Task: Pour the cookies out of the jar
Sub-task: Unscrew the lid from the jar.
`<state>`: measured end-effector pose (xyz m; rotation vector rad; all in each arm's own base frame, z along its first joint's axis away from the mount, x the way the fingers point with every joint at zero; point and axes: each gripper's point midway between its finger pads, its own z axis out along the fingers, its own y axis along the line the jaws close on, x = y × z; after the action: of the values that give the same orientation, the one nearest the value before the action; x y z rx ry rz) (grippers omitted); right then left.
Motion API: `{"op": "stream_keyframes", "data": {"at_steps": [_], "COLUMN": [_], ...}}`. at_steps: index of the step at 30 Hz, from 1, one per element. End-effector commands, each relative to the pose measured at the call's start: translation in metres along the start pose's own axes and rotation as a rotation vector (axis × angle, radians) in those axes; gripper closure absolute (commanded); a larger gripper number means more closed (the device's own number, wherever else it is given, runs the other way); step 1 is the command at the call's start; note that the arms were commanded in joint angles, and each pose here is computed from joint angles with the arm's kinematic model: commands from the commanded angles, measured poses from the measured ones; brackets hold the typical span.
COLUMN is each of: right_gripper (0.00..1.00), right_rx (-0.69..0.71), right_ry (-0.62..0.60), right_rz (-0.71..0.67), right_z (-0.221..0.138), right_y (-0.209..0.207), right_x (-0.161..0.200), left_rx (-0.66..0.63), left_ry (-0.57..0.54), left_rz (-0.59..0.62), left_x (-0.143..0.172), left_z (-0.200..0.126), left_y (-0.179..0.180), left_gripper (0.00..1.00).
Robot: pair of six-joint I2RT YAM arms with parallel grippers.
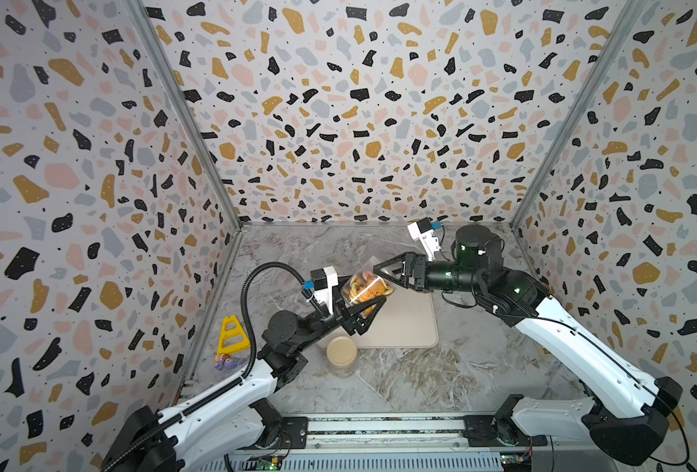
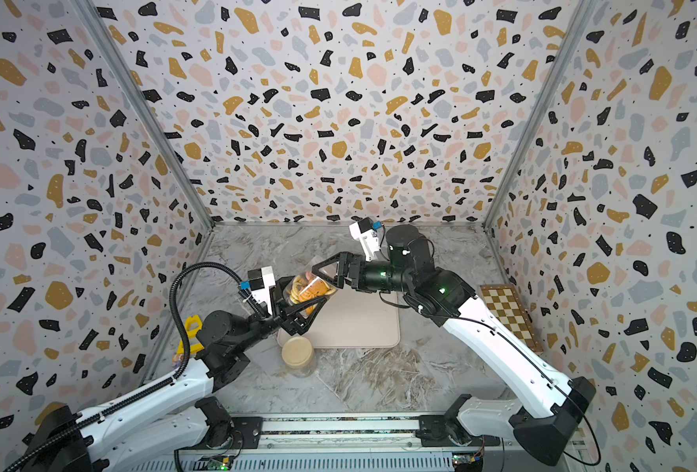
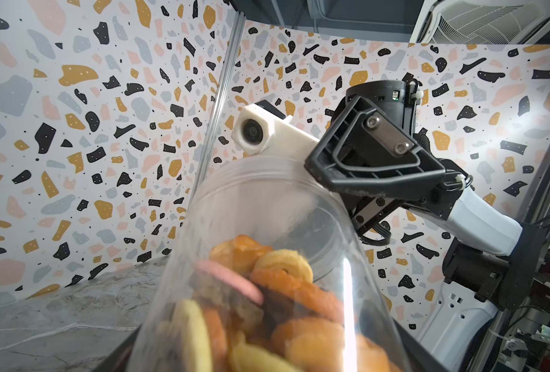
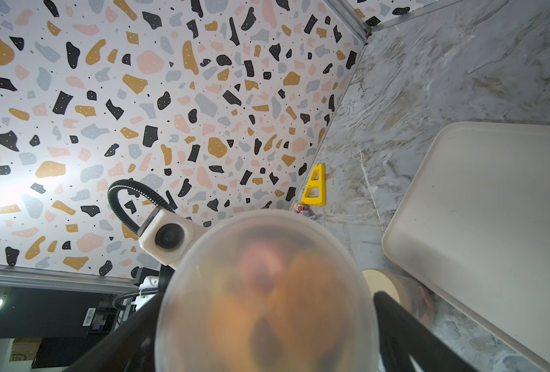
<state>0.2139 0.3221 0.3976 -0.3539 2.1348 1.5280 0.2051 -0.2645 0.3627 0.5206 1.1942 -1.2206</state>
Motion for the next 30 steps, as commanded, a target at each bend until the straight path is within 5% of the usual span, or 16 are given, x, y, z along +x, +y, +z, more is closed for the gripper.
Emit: {"op": "stream_keyframes", "data": {"at_steps": [1,19,30], "right_gripper": [0.01,0.01,0.01], "right_rx": [-0.017,0.210,0.252], "right_ry": [-0.033,0.018,0.017], "right_rz": [-0.012,0.378,0.537], "right_z": [-0.020,-0.033,-0.022], "right_y": [0.022,-0.050,-0.080], "right_x": [-0.007,0.008,0.023], "left_rx": [0.051,-0.052,-0.015], "left_ry": [-0.039,0.213,0.175], "left_rz": [0.098,0.412,0.436], "left_x": [-0.012,0.037,0.033], "left_z": [0.001,0.002,0.002], "left_y": [-0.012,0.018,0.010], "left_gripper": [1.00,1.00,1.00]}}
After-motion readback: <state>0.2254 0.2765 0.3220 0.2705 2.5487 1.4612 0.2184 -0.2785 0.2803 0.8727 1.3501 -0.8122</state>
